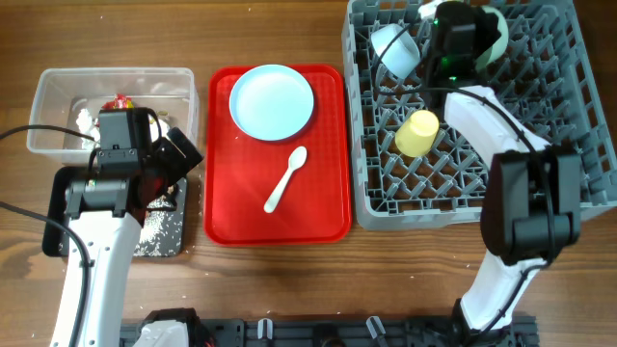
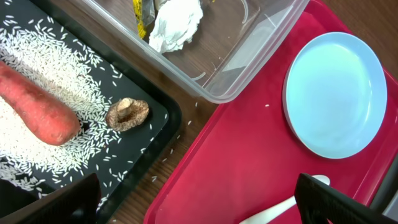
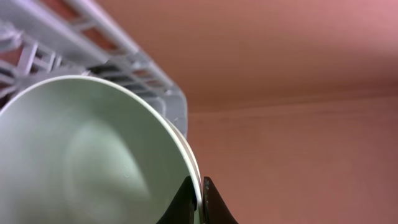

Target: Sort waste into correct bins and load items into the dishwasher rack

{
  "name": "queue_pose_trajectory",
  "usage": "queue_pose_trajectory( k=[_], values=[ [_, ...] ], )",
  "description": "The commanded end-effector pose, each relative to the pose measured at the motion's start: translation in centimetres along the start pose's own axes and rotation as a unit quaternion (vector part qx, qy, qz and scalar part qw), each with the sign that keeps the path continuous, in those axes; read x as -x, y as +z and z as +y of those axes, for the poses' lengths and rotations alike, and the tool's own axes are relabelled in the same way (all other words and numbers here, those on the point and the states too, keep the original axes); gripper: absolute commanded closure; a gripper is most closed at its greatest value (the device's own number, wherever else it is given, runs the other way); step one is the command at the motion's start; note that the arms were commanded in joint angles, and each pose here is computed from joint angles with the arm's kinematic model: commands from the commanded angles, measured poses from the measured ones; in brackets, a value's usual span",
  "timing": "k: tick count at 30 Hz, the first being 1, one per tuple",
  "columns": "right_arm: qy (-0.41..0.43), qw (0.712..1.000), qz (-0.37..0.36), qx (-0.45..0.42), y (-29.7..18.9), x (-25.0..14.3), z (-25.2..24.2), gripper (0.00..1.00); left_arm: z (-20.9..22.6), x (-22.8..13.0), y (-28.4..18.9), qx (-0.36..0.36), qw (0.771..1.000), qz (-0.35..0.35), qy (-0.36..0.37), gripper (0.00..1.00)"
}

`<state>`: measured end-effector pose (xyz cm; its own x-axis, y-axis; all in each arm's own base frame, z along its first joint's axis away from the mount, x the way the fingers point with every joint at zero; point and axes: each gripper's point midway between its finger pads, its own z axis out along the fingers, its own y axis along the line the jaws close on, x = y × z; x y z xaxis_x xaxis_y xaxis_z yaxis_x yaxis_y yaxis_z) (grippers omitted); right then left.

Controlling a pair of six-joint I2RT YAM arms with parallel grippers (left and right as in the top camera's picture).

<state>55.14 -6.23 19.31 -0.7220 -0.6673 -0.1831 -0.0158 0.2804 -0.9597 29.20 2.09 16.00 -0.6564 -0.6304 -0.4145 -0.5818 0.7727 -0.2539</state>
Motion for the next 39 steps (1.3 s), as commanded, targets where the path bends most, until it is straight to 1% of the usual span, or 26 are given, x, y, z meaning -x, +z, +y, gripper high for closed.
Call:
queue_pose_trajectory(
  k=[1,6,10,13,16,18,19,20,21,22,23,24,27,29,31,36,39],
  values=[
    [-0.025,0.999,0.025,-0.006,0.1,-0.6,0.8,0.96,-0.1,0.9,-0.8,-0.003,1.0,-0.019,-0.008,0.0],
    [-0.018,1.0,0.014,0.002,-0.3,0.0,1.3,0.96,-0.1,0.9,-0.8,-0.003,1.0,-0.019,-0.008,0.0],
    [-0.025,0.999,0.01,0.038,-0.5,-0.1,3.3,0.96,-0.1,0.9,-0.8,-0.003,1.0,-0.019,-0.008,0.0],
    [-0.006,0.999,0.01,0.043,-0.7,-0.1,3.6,0.96,-0.1,0.9,-0.8,-0.003,1.0,-0.019,-0.008,0.0],
    [-0.004,0.999,0.006,0.043,-1.2,0.4,3.8,0.94,-0.1,0.9,-0.8,-0.003,1.0,-0.019,-0.008,0.0],
    [-0.006,0.999,0.005,0.039,-1.9,0.9,3.9,0.88,-0.1,0.9,-0.8,-0.003,1.0,-0.019,-0.008,0.0],
    [-0.007,0.999,0.005,0.037,-2.2,1.1,3.9,0.8,-0.1,0.9,-0.8,-0.003,1.0,-0.019,-0.008,0.0],
    [-0.008,0.999,0.006,0.034,-2.5,1.2,3.9,0.58,-0.1,0.9,-0.8,-0.003,1.0,-0.019,-0.008,0.0],
    [-0.008,0.999,0.008,0.031,-2.7,1.3,3.9,0.5,-0.1,0.9,-0.8,-0.003,1.0,-0.019,-0.008,0.0],
    [-0.009,0.999,0.008,0.029,-3.0,1.5,3.9,0.39,-0.1,0.9,-0.8,-0.003,1.0,-0.019,-0.008,0.0],
    [-0.01,1.0,0.013,0.023,-3.4,1.6,3.8,0.25,-0.1,0.9,-0.8,-0.003,1.0,-0.019,-0.008,0.0],
    [-0.01,1.0,0.017,0.019,-3.5,1.5,3.7,0.18,-0.1,0.9,-0.8,-0.003,1.0,-0.019,-0.008,0.0],
    [-0.004,1.0,0.024,0.007,-3.7,1.5,3.2,0.13,-0.1,0.9,-0.8,-0.003,1.0,-0.019,-0.008,0.0],
    [0.026,0.999,0.037,-0.024,-3.9,1.3,1.5,0.08,-0.1,0.9,-0.8,-0.003,1.0,-0.019,-0.008,0.0],
    [0.034,0.998,0.038,-0.033,-4.5,1.3,0.4,0.07,-0.1,0.9,-0.8,-0.003,1.0,-0.019,-0.008,0.0],
    [0.071,0.996,0.005,-0.045,-7.2,2.7,-3.2,0.07,-0.1,0.9,-0.8,-0.003,1.0,-0.019,-0.008,0.0],
    [0.075,0.996,-0.003,-0.043,-7.8,3.0,-3.7,0.07,-0.1,0.9,-0.8,-0.003,1.0,-0.019,-0.008,0.0]
  ],
)
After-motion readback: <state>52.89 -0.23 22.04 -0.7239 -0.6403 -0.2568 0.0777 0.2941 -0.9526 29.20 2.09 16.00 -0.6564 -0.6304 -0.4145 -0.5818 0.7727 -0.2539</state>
